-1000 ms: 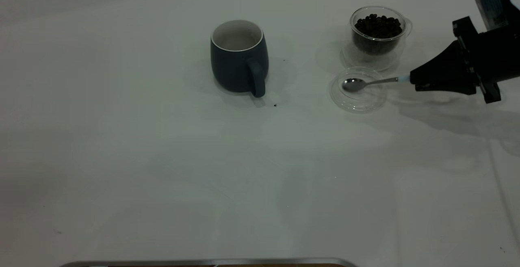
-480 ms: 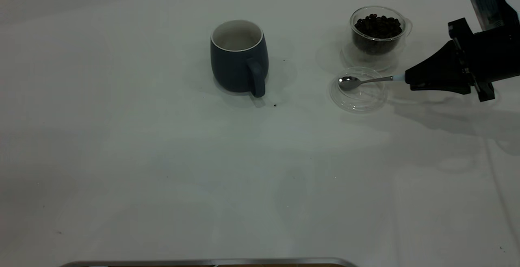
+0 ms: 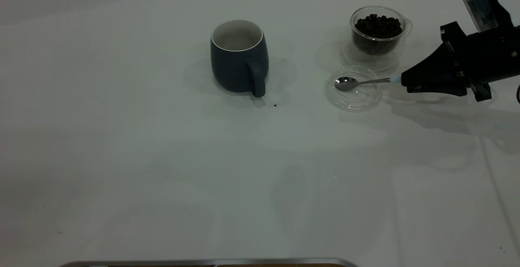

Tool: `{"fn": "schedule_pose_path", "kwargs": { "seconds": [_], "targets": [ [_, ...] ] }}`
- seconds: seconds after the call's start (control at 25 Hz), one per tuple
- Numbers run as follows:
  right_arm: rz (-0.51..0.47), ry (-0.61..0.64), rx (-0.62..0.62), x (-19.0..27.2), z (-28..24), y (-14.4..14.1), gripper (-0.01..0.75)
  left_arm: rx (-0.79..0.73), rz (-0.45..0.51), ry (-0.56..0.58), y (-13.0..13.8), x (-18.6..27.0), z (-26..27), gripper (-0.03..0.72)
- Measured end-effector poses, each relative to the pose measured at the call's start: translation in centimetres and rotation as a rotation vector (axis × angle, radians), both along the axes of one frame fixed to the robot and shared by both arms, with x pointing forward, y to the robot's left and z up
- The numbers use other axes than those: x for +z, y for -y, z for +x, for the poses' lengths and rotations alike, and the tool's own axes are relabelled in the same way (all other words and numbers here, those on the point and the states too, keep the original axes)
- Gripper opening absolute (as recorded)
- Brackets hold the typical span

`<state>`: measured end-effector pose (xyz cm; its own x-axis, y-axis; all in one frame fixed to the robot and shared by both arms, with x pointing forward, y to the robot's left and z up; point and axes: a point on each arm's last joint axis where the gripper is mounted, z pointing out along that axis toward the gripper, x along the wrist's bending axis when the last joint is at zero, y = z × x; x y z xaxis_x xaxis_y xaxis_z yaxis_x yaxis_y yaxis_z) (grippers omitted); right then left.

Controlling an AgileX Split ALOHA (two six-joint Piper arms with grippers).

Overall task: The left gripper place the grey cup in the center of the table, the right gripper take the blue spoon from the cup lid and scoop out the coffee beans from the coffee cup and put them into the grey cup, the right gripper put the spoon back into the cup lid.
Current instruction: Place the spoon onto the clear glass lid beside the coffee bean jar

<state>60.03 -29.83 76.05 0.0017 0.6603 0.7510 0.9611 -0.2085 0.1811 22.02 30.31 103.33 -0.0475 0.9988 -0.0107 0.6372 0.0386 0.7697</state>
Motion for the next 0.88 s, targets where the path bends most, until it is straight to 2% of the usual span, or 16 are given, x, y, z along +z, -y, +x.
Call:
{"fn": "schedule_pose_path", "kwargs": {
  "seconds": [0.28, 0.8, 0.88],
  "targets": [
    [-0.003, 0.000, -0.001, -0.02, 0.00, 0.02, 0.334, 0.000, 0.000, 0.000, 0.00, 0.00, 0.00, 0.497],
    [-0.081, -0.006, 0.004, -0.53, -0.07, 0.47, 0.588, 0.001, -0.001, 0.000, 0.00, 0.00, 0.00, 0.497],
    [-0.085, -0.006, 0.008, -0.55, -0.09, 0.49, 0.603, 0.001, -0.001, 0.000, 0.00, 0.00, 0.00, 0.497]
  ]
}}
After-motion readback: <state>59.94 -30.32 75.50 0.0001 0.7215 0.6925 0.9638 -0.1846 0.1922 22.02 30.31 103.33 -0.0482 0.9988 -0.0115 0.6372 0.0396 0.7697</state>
